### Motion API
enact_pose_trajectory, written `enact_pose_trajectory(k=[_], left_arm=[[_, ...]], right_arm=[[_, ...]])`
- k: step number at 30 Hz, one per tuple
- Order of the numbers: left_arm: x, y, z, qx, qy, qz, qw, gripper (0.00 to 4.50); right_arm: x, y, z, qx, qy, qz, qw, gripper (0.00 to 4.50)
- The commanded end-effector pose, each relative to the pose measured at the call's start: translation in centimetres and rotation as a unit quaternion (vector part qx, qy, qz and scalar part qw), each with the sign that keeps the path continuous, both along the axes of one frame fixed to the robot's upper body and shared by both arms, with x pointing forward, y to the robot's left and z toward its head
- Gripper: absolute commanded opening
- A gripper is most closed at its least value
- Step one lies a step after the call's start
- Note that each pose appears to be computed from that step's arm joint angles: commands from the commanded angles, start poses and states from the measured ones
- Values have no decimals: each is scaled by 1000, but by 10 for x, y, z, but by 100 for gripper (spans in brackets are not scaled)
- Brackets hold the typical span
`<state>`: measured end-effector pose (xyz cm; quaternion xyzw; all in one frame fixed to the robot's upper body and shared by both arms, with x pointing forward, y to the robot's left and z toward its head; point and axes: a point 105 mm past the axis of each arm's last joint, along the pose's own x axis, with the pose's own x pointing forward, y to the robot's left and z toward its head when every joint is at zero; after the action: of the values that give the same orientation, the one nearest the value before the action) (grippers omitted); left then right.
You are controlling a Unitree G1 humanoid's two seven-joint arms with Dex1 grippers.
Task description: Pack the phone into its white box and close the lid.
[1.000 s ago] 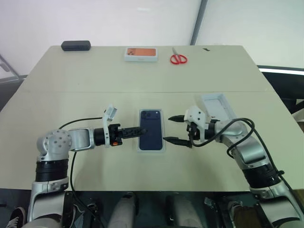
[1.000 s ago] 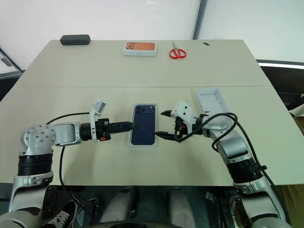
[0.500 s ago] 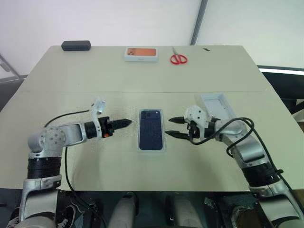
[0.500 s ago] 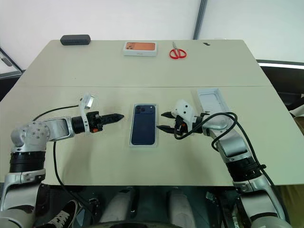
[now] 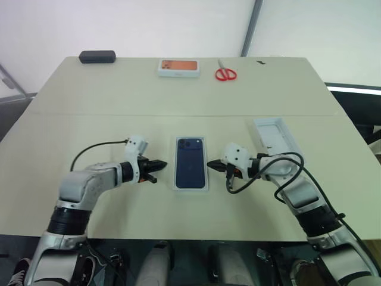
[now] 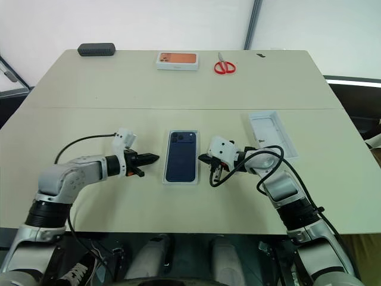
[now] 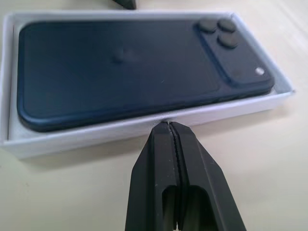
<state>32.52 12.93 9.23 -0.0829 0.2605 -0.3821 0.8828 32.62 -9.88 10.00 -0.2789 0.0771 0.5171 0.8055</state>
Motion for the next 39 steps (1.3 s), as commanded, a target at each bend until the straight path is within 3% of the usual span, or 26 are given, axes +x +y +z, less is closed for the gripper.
enact_pose_trajectory(k=[1,22,29,39], left_arm=[[-4,-22,-2,-3,-1,-32,999,0],[14,-125,13,-44,-41,-129,990,0],[16,-114,13,-34,-45,-138,989,0],[34,-91,13,-16,-61,-95,994,0]], right_arm=[[1,0,6,-8,-19,9,1000,3],[16,-55,6,-67,-39,-39,996,3],[14,-57,4,-74,-39,-39,996,3],[14,-56,7,-73,-39,-35,996,3]])
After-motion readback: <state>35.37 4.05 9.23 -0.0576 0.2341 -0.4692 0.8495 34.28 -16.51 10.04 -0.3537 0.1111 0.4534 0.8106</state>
